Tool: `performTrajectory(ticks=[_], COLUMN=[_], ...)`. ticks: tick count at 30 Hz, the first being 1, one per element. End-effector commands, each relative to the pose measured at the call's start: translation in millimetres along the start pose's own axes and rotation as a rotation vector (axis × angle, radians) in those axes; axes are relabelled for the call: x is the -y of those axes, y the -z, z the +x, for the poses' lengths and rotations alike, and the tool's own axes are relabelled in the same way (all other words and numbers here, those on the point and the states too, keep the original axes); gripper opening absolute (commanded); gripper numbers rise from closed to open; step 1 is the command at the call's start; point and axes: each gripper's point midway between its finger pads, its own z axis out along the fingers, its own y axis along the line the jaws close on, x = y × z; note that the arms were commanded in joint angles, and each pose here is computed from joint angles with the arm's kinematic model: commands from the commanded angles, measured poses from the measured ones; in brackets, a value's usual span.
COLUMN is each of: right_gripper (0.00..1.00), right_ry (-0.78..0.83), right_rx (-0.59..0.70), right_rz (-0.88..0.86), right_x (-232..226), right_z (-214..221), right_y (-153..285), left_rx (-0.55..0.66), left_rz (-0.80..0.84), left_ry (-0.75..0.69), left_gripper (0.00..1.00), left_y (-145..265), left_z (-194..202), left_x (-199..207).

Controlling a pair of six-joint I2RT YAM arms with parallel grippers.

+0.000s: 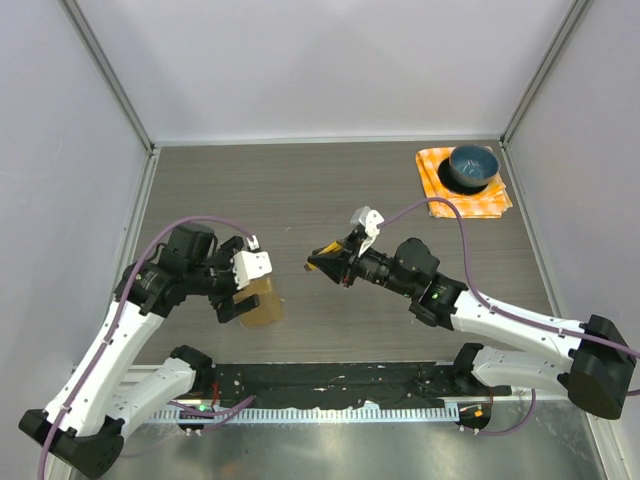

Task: Unpack the express box
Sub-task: Cut the express box at the center of the board.

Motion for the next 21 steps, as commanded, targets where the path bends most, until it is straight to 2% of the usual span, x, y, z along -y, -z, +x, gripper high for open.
performTrajectory(ticks=[1,12,19,20,21], right_gripper=[0.01,0.01,0.01,0.01,0.01], right_ry=[0.016,0.002,0.001,0.01,0.018], right_rx=[0.052,0.043,0.039,0.053,0.063], right_rz=[0.006,-0.021,-0.02,-0.015,-0.007], right_x=[1,-1,3,4,5], right_z=[-6,8,27,26,26], right_y=[-5,-6,-9,-10,-11], left_rx=[0.058,0.021,-0.032,-0.042,-0.052], left_rz=[-0.048,-0.031,0.098,0.118,0.133], left_ry=[-0.072,-0.117,-0.101,-0.09,-0.075], left_gripper=[1.0,1.0,1.0,0.96,0.87], left_y=[-13,-36,-51,-52,-54], left_z=[-9,-2,13,16,18], left_x=[-16,-28,-11,-8,-7])
